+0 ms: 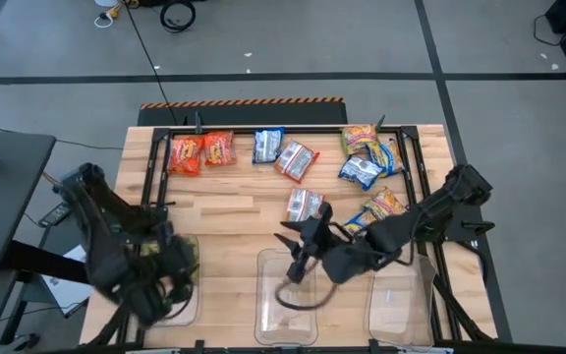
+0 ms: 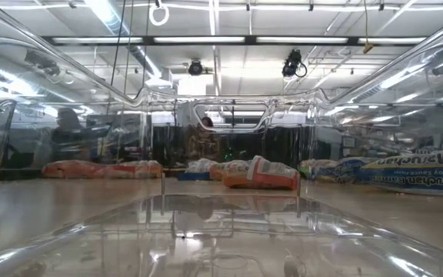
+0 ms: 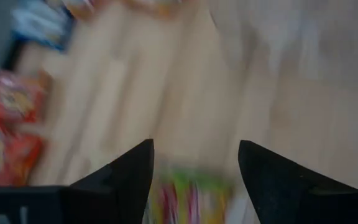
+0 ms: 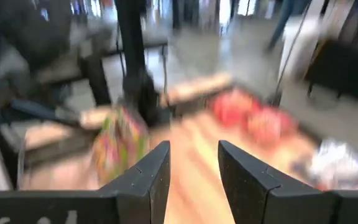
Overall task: Sort Maruchan noodles
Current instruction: Put the green noodle pack into the left transparent bin
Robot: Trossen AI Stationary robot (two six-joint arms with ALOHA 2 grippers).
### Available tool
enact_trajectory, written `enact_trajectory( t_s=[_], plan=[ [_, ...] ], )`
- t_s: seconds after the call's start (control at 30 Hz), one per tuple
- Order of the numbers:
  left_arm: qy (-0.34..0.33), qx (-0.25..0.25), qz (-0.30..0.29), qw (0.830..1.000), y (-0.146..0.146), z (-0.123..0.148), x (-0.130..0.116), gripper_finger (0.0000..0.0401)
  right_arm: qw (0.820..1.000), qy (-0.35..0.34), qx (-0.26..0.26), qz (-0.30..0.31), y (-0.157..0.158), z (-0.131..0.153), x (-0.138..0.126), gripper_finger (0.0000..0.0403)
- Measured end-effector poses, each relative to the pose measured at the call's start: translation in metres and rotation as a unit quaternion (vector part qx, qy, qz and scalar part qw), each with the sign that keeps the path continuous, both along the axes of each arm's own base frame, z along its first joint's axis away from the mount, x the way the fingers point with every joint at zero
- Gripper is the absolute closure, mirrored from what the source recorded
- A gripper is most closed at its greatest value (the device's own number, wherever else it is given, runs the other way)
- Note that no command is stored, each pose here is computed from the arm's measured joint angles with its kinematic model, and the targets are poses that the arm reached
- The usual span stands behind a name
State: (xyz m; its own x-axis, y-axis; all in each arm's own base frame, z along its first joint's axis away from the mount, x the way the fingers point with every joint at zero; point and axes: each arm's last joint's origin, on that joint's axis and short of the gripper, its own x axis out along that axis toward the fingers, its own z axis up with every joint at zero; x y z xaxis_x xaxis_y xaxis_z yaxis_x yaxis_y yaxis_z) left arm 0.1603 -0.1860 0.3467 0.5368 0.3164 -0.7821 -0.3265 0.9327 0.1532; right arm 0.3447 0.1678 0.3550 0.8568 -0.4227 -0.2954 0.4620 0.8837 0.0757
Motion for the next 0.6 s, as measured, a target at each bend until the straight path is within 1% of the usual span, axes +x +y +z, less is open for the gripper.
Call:
enact_trajectory(
  t_s=[0.1,0.17,0.23,0.27,0.3,0.37,0.4,0.47,0.53,0.57,0.6],
  plan=[
    [-0.09,-0.019,0.014,0.996,0.008,0.011,0.02,0.0163,0.993,0.087,0.078,-0.011,-0.02,0.001,-0.007,0.0262],
    [-0.145,-0.035,0.007,0.989,0.008,0.018,0.035,0.0163,0.979,0.155,0.125,-0.035,-0.035,-0.001,-0.015,0.0262],
    [-0.194,-0.05,-0.017,0.98,0.004,0.027,0.05,0.0163,0.958,0.228,0.154,-0.082,-0.049,-0.008,-0.026,0.0262],
    [-0.212,-0.049,-0.032,0.975,0.003,0.031,0.057,0.0163,0.945,0.259,0.164,-0.116,-0.058,-0.012,-0.032,0.0262],
    [-0.234,-0.049,-0.043,0.97,0.002,0.036,0.064,0.0163,0.93,0.288,0.168,-0.154,-0.066,-0.016,-0.039,0.0262],
    [-0.271,-0.042,-0.058,0.96,0.003,0.044,0.077,0.0163,0.895,0.346,0.161,-0.233,-0.085,-0.026,-0.051,0.0262],
    [-0.283,-0.036,-0.063,0.956,0.004,0.047,0.083,0.0163,0.88,0.362,0.158,-0.263,-0.094,-0.032,-0.054,0.0261],
    [-0.297,-0.025,-0.068,0.952,0.009,0.05,0.091,0.0163,0.872,0.366,0.17,-0.276,-0.113,-0.044,-0.056,0.0259],
    [-0.304,-0.021,-0.061,0.95,0.015,0.052,0.096,0.0163,0.864,0.371,0.198,-0.277,-0.135,-0.056,-0.057,0.0256],
    [-0.301,-0.021,-0.061,0.951,0.018,0.052,0.098,0.0163,0.861,0.371,0.211,-0.276,-0.146,-0.062,-0.058,0.0254],
    [-0.295,-0.022,-0.062,0.953,0.021,0.051,0.1,0.0163,0.854,0.382,0.214,-0.28,-0.16,-0.071,-0.06,0.025]
  ],
)
